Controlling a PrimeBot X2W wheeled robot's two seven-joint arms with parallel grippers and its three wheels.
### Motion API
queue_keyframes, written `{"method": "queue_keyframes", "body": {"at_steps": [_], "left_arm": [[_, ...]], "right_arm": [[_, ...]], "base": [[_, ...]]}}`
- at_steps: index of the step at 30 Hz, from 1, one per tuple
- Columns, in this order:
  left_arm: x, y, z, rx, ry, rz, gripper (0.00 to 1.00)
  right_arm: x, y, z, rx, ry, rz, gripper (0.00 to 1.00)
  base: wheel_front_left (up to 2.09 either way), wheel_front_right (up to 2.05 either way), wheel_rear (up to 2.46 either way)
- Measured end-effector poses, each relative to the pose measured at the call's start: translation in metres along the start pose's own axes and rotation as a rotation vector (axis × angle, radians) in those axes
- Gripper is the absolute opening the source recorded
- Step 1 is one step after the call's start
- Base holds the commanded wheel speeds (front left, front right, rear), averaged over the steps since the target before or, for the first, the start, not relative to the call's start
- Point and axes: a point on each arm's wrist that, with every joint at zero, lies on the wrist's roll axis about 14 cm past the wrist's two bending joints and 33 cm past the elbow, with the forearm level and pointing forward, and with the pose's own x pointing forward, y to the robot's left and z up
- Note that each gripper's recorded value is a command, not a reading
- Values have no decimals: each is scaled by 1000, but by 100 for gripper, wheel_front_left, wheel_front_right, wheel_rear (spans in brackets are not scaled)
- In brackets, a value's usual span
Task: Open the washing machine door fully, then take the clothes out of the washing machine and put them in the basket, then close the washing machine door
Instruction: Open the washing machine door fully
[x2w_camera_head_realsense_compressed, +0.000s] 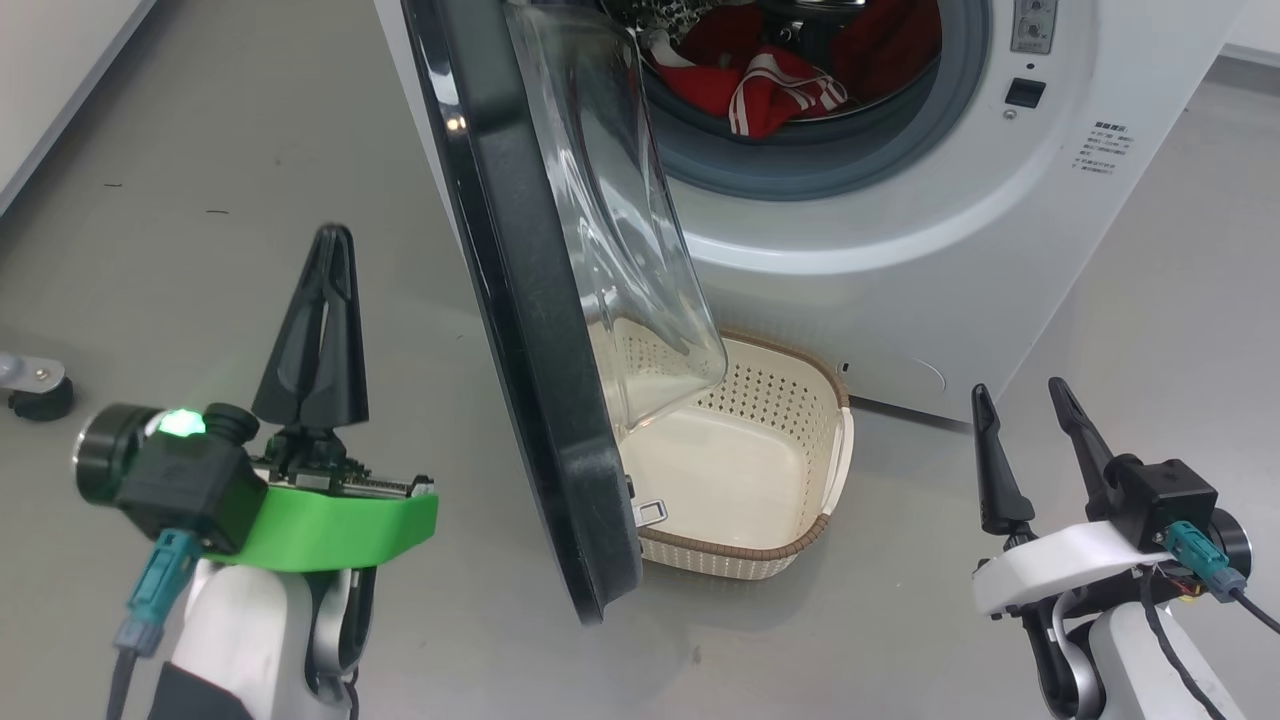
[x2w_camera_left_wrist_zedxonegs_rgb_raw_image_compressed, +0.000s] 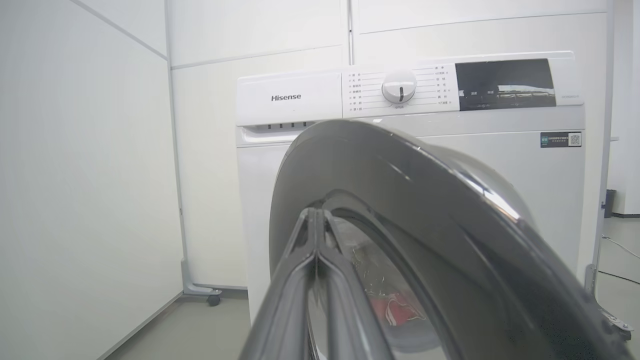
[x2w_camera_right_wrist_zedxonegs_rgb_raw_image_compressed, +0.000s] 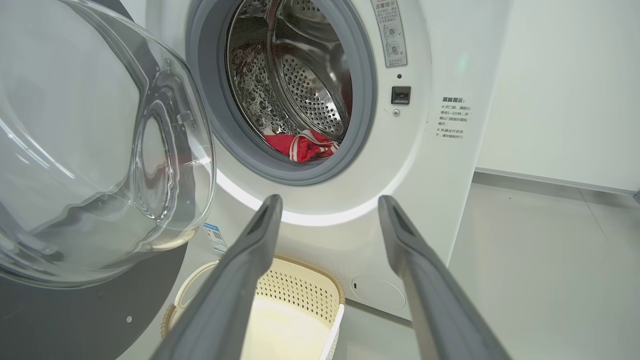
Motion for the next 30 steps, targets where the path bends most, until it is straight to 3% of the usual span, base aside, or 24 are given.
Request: {"method": "queue_keyframes", "body": {"at_steps": [7,13,23,30], "left_arm": [[12,-31,60,12,-197,-104,0],[9,-65,85,-28,-280,-217,0],[-8,-123,99,-118,-322,-436,0],[-30,-161,82,-245,-225,-566,0]], "right_arm": [[-1,-2,0,4,-3,-6,100],[-2,-4,-1,10,-1,-14,100],[-10,-14,-5,17,8,-50,100],[-14,-22,-6,14,10,-77,100]], "base": [[0,0,0],[0,0,0],[0,0,0],[0,0,0]]}}
